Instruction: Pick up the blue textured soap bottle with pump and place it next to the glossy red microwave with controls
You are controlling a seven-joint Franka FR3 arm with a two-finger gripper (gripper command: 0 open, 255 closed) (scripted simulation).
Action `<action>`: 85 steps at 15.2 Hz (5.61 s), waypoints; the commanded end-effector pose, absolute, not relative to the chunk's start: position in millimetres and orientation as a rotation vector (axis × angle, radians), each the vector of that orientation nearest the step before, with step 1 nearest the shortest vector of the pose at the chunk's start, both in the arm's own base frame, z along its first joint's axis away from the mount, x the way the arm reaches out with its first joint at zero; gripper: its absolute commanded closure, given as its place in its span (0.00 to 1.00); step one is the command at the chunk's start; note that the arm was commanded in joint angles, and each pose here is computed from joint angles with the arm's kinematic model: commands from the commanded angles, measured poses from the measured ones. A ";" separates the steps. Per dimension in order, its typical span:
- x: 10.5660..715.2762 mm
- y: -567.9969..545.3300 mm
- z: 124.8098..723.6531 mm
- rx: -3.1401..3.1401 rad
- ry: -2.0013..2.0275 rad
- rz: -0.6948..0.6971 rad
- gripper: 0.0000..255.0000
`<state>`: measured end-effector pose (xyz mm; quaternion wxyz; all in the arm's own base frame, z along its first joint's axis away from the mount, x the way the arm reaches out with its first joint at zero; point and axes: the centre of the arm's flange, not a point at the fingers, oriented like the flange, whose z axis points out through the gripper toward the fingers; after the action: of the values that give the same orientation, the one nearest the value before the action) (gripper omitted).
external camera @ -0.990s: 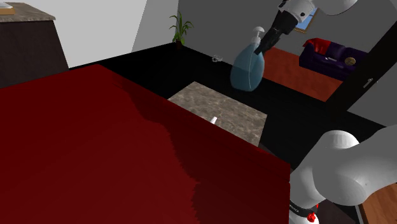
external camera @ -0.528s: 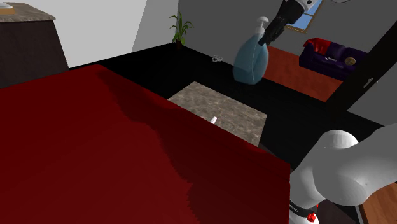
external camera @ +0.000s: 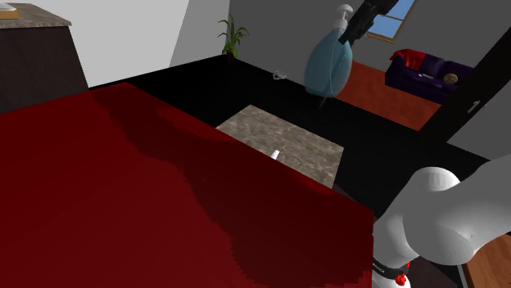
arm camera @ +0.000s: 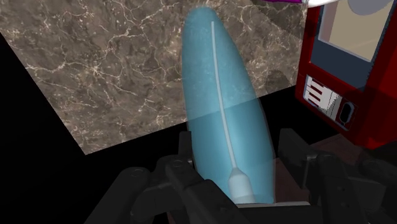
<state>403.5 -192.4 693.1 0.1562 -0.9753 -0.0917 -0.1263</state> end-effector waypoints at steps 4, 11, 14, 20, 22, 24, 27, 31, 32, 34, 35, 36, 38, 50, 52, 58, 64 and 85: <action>402.3 -191.7 719.3 -2.792 -0.263 -0.362 1.00; 402.3 -191.7 756.2 -2.792 -0.263 -0.362 1.00; 402.3 -191.7 772.1 -2.792 -0.263 -0.362 1.00; 422.6 -128.9 773.1 -2.792 -0.263 -0.362 1.00; 430.7 -103.8 773.1 -2.792 -0.263 -0.362 1.00; 438.8 -78.6 773.2 -2.792 -0.263 -0.362 1.00; 451.0 -41.0 773.3 -2.792 -0.263 -0.362 1.00; 467.2 9.3 773.4 -2.792 -0.263 -0.362 1.00; 471.3 21.8 773.4 -2.792 -0.263 -0.362 1.00; 479.4 47.0 773.4 -2.792 -0.263 -0.362 1.00; 483.5 59.5 773.5 -2.792 -0.263 -0.362 1.00; 487.5 72.1 773.5 -2.792 -0.263 -0.362 1.00; 495.6 97.2 773.6 -2.792 -0.263 -0.362 1.00; 547.0 256.2 773.9 -2.792 -0.263 -0.362 1.00; 547.0 256.3 763.4 -2.792 -0.263 -0.362 1.00; 547.0 256.3 731.7 -2.792 -0.263 -0.362 1.00; 547.0 256.3 700.0 -2.792 -0.263 -0.362 1.00; 547.0 256.3 589.1 -2.792 -0.263 -0.362 1.00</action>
<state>547.7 256.3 594.5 0.1560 -0.9754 -0.0918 -0.1258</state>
